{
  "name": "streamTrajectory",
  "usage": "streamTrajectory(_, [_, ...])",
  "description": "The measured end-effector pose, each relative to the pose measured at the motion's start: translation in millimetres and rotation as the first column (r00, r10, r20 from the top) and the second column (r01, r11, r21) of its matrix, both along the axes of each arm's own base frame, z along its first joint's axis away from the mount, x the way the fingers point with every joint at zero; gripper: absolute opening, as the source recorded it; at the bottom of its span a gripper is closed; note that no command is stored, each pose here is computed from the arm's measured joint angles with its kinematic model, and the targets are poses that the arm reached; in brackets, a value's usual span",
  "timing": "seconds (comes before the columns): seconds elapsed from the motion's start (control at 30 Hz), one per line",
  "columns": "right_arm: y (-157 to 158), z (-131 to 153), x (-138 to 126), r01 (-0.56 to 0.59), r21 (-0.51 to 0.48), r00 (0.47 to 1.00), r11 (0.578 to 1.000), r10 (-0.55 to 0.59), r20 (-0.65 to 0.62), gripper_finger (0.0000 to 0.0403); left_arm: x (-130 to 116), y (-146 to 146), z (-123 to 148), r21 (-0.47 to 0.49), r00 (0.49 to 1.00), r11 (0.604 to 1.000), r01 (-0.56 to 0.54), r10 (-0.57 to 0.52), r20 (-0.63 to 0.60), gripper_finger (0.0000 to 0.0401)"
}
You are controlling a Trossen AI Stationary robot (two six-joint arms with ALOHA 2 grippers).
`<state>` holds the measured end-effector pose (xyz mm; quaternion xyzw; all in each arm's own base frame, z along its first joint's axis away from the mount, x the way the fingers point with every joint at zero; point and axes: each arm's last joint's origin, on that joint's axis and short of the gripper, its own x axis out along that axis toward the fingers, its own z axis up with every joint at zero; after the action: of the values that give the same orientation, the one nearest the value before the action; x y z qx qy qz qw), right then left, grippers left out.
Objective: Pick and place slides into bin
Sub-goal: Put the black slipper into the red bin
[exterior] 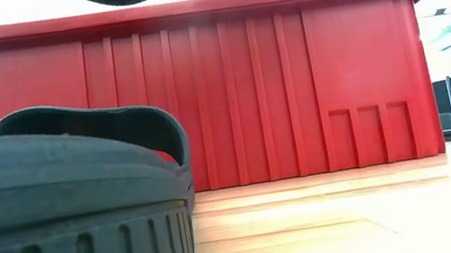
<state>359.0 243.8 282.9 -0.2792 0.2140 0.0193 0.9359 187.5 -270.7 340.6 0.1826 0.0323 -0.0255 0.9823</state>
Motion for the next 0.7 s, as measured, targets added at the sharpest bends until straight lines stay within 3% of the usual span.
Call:
streamTrajectory(0.27, [-28, 46, -11, 0.063, 0.049, 0.993, 0.997, -0.068, 0.093, 0.001, 3, 19, 17, -0.053, 0.998, 0.997, -0.056, 0.057, 0.033, 0.0189])
streamTrajectory(0.43, [-51, 78, -23, 0.086, 0.074, 0.985, 0.994, -0.096, 0.144, 0.001, 3, 48, 35, -0.074, 0.993, 0.991, -0.109, 0.112, 0.039, 0.0189])
streamTrajectory(0.7, [-93, 109, -30, 0.229, -0.044, 0.953, 0.972, -0.215, 0.215, 0.001, -2, 101, 56, -0.119, 0.977, 0.97, -0.21, 0.213, 0.015, 0.0189])
